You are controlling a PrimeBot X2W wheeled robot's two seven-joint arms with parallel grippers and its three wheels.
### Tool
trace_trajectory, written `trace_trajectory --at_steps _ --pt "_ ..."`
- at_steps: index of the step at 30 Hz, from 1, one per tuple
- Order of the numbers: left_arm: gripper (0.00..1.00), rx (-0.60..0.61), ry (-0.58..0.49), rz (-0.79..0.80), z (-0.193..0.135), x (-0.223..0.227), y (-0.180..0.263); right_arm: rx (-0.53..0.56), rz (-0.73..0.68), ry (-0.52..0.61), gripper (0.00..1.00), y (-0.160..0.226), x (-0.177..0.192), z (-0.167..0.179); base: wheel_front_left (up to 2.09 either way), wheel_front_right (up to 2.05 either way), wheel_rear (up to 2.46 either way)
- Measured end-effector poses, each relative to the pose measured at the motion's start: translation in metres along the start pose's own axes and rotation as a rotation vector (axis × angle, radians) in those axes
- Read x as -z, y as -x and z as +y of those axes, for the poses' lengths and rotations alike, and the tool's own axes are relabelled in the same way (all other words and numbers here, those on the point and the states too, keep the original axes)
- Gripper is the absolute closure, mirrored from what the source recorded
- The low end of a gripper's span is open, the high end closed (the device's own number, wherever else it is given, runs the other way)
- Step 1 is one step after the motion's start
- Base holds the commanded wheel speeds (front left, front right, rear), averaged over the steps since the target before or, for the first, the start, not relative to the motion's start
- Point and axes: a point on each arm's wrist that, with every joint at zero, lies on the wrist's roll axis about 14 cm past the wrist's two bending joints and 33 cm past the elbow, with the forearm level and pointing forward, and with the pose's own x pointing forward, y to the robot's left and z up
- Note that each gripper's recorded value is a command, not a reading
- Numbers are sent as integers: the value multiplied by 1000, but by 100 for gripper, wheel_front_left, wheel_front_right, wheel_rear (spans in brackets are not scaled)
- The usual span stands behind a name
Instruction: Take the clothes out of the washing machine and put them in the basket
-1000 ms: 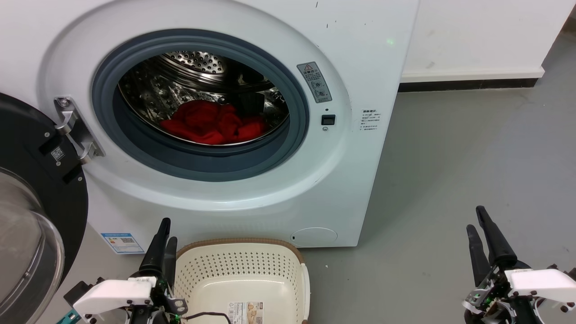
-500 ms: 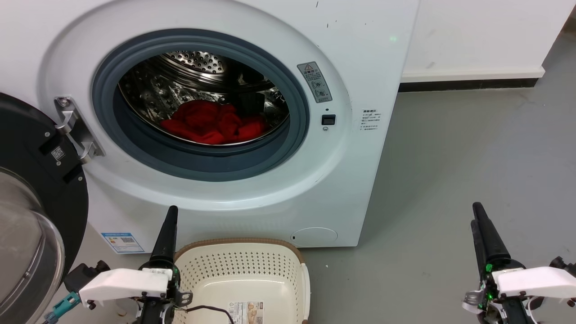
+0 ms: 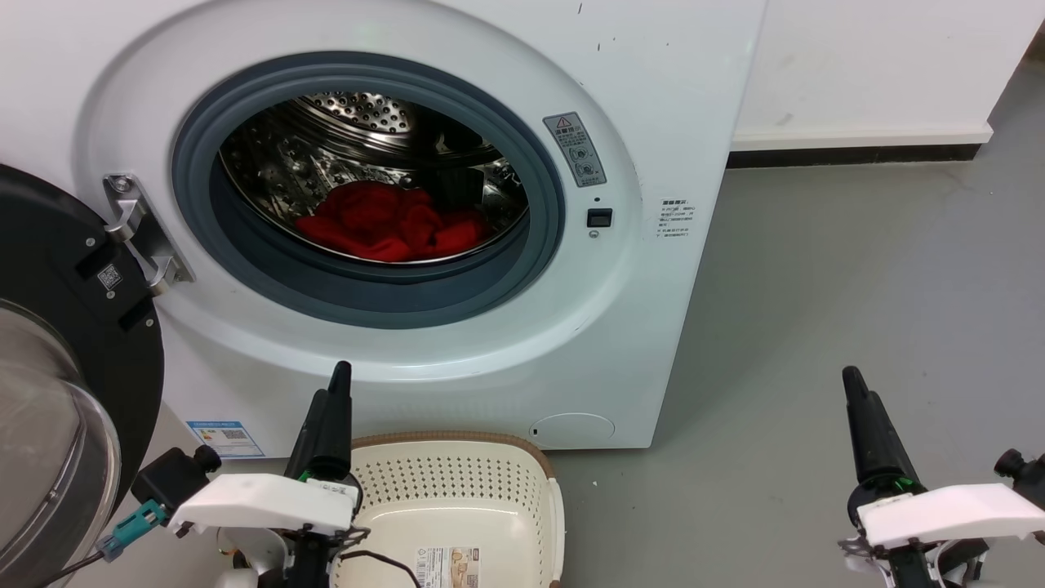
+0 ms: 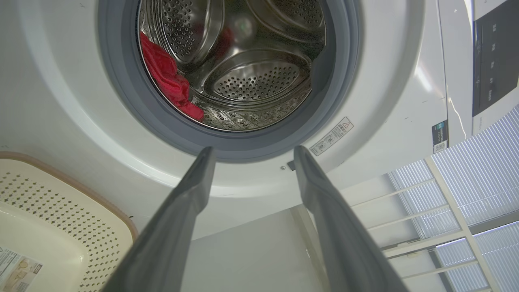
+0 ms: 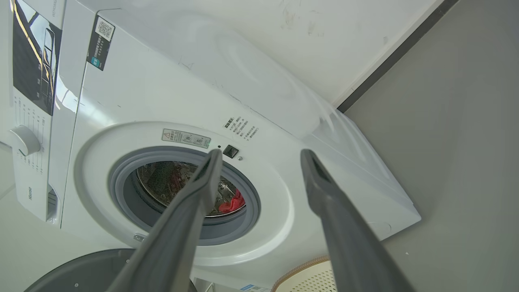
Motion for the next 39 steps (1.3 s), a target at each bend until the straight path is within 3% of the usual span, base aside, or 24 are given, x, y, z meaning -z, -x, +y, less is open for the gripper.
trace_trajectory --at_steps 23,39 --pt "0 57 -377 3 -18 13 1 -57 8 378 0 5 9 11 0 0 0" --pt "0 91 -560 -23 -26 13 1 -71 -5 577 0 5 6 10 0 0 0"
